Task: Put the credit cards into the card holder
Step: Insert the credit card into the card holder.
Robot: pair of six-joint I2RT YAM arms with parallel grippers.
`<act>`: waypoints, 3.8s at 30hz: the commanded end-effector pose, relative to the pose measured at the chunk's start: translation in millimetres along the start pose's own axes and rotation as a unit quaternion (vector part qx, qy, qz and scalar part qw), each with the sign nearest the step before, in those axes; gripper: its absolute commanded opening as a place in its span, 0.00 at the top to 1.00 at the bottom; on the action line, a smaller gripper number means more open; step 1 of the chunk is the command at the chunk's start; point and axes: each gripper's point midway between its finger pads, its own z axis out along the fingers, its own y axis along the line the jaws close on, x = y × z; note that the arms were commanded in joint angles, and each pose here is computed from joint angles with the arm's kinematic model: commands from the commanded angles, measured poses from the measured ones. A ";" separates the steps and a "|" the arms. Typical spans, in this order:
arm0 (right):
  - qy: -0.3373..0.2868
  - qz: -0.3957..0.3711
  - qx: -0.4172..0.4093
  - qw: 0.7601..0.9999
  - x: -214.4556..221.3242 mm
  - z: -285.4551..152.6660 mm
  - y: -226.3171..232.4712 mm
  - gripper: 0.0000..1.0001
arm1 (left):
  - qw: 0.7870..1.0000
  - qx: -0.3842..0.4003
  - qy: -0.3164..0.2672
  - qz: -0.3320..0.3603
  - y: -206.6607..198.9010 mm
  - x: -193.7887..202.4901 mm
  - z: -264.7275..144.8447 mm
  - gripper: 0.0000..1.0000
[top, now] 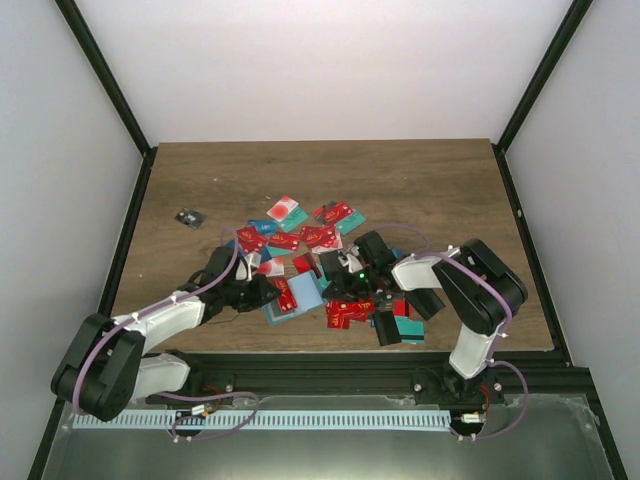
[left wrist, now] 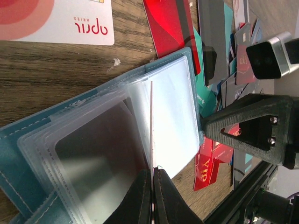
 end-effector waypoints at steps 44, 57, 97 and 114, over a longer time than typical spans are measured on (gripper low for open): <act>0.035 0.022 0.004 0.999 27.6 14.7 -13.2 0.88 | 0.999 0.033 -0.012 -0.016 0.3 -1.2 -11.9 0.96; 0.038 0.024 0.005 0.999 26.9 16.8 -13.6 0.88 | 0.999 0.038 -0.003 -0.019 2.7 -0.4 -4.6 0.96; 0.043 0.031 0.011 0.999 23.1 24.0 -13.1 0.89 | 0.997 0.011 0.080 -0.017 24.7 15.7 22.6 0.96; 0.039 0.023 0.031 0.998 12.2 22.2 -7.2 0.90 | 0.991 0.025 0.127 0.024 18.1 10.6 37.2 0.96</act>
